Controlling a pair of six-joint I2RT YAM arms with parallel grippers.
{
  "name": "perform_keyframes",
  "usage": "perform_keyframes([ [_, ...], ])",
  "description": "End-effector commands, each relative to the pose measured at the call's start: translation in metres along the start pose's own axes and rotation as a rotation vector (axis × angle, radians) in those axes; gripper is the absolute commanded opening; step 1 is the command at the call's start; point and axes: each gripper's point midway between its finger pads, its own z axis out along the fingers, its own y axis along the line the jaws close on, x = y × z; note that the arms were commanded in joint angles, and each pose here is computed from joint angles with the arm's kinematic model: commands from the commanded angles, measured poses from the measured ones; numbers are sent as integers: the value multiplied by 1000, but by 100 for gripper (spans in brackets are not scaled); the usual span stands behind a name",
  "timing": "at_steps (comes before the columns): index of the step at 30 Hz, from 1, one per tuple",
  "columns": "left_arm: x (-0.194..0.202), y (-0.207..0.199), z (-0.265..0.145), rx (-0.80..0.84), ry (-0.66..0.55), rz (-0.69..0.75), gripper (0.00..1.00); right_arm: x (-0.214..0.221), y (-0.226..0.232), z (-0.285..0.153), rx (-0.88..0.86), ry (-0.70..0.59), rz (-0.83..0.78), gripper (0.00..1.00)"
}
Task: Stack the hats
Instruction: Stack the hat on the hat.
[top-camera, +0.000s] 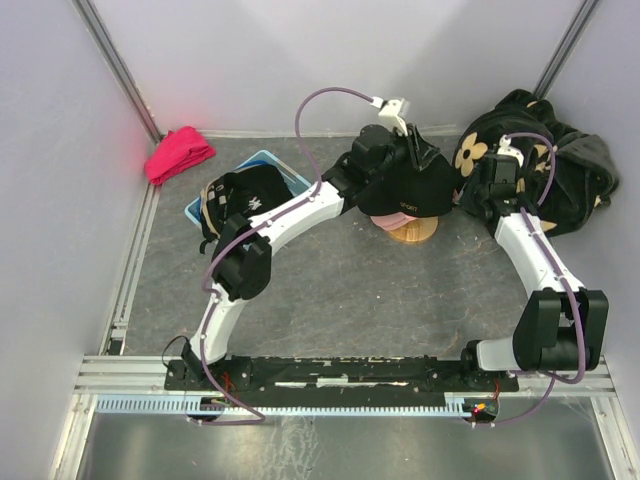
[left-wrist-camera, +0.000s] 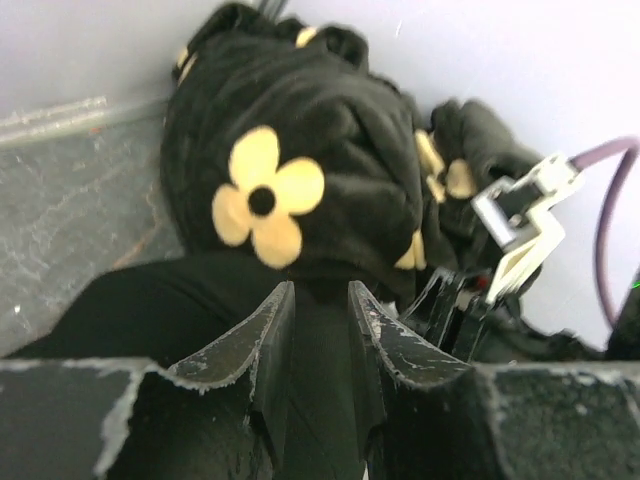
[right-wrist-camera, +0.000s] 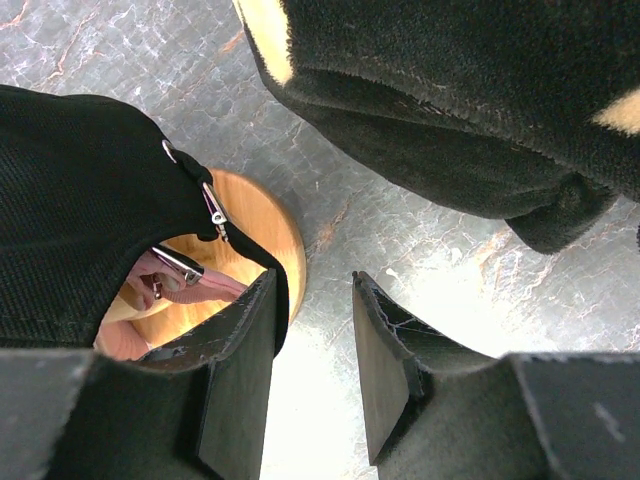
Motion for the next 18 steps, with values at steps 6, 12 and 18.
perform_keyframes([
  [6,44,13,7,-58,113,118,34,-21,2,-16,-25,-80,46,44],
  [12,49,18,9,-77,124,120,34,-33,7,-25,-53,-128,68,45],
  [18,57,26,9,-98,146,124,33,-45,12,-34,-93,-200,127,51],
])
